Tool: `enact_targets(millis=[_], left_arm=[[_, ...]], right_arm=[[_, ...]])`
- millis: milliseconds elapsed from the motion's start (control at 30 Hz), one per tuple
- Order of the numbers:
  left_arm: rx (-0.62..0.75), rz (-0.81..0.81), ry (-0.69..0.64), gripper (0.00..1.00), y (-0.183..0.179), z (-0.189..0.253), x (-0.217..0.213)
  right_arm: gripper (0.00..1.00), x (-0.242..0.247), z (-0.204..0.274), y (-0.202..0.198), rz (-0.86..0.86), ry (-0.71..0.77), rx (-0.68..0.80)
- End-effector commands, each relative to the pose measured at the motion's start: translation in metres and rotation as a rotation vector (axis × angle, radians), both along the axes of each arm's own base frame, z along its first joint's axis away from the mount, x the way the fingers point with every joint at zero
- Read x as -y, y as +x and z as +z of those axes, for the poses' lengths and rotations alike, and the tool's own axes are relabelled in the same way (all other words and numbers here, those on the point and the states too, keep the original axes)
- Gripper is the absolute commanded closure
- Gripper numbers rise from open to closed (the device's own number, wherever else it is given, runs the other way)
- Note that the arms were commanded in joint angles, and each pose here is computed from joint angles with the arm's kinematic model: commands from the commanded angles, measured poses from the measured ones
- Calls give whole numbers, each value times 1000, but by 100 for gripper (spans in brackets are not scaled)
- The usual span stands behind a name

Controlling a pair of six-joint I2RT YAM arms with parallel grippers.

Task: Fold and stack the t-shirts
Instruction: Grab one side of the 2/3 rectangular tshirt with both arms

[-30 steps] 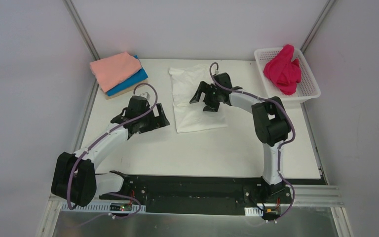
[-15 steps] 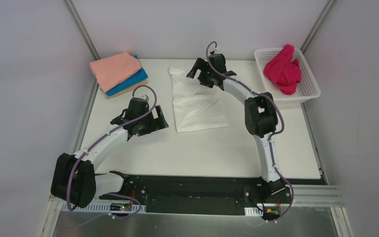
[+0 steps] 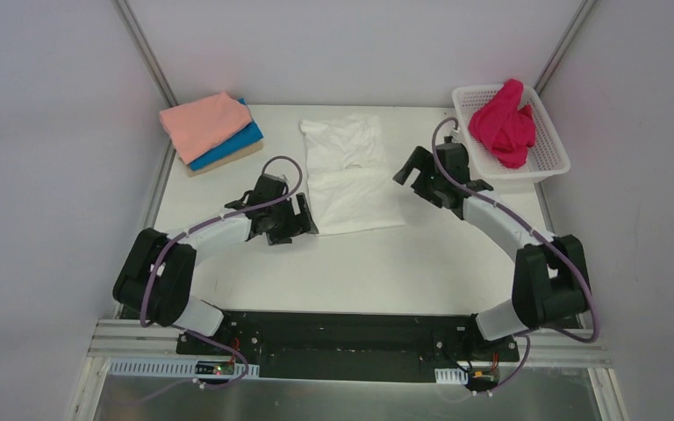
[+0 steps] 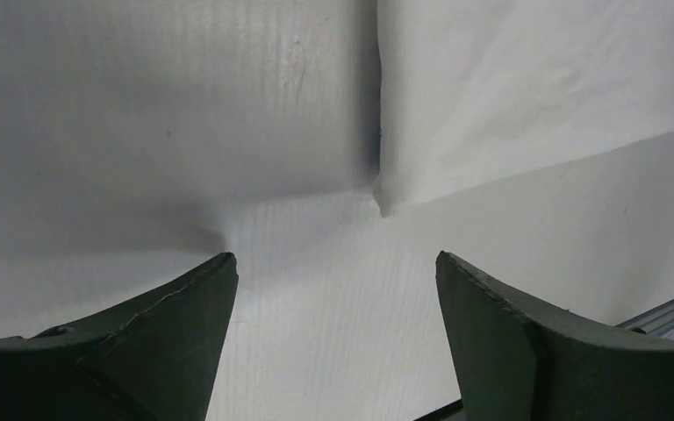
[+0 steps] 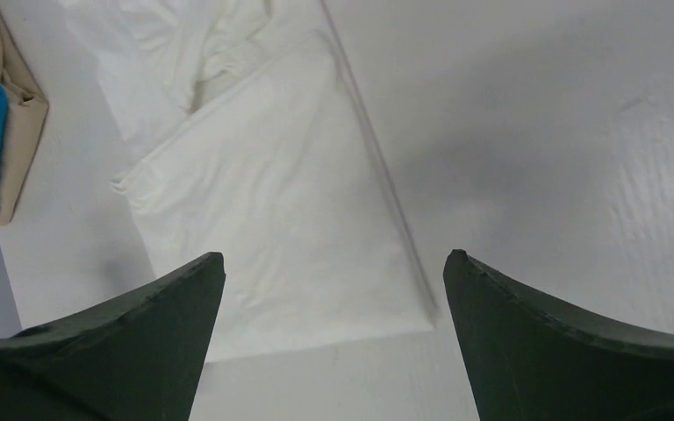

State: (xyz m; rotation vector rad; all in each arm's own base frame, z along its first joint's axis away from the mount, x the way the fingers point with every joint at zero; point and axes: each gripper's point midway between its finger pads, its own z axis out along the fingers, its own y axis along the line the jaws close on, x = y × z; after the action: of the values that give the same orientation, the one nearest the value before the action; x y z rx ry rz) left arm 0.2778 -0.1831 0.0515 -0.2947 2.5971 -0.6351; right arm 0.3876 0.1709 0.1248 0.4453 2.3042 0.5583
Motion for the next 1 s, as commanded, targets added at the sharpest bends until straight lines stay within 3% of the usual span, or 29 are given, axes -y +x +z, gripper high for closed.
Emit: enact_targets(millis=[0, 67, 200, 567, 667, 700, 867, 967], left_arm=[[12, -8, -66, 22, 19, 5, 31], [-7, 0, -49, 28, 20, -5, 34], [-32, 38, -30, 51, 23, -19, 34], [-57, 70, 64, 70, 13, -45, 32], [-59, 71, 85, 85, 14, -49, 33], [-62, 79, 92, 98, 14, -51, 31], [-54, 94, 120, 100, 12, -53, 24], [-51, 91, 120, 100, 10, -52, 23]], right_arm=[[0, 26, -18, -32, -76, -8, -48], [0, 29, -27, -44, -80, 7, -77], [0, 22, -33, -55, -53, 53, -115], [1, 18, -48, -55, -58, 73, -159], [1, 17, -53, -58, -55, 77, -175], [2, 17, -55, -59, -52, 76, -178], [6, 17, -66, -64, -43, 62, -224], [16, 10, -73, -66, -1, 68, -258]])
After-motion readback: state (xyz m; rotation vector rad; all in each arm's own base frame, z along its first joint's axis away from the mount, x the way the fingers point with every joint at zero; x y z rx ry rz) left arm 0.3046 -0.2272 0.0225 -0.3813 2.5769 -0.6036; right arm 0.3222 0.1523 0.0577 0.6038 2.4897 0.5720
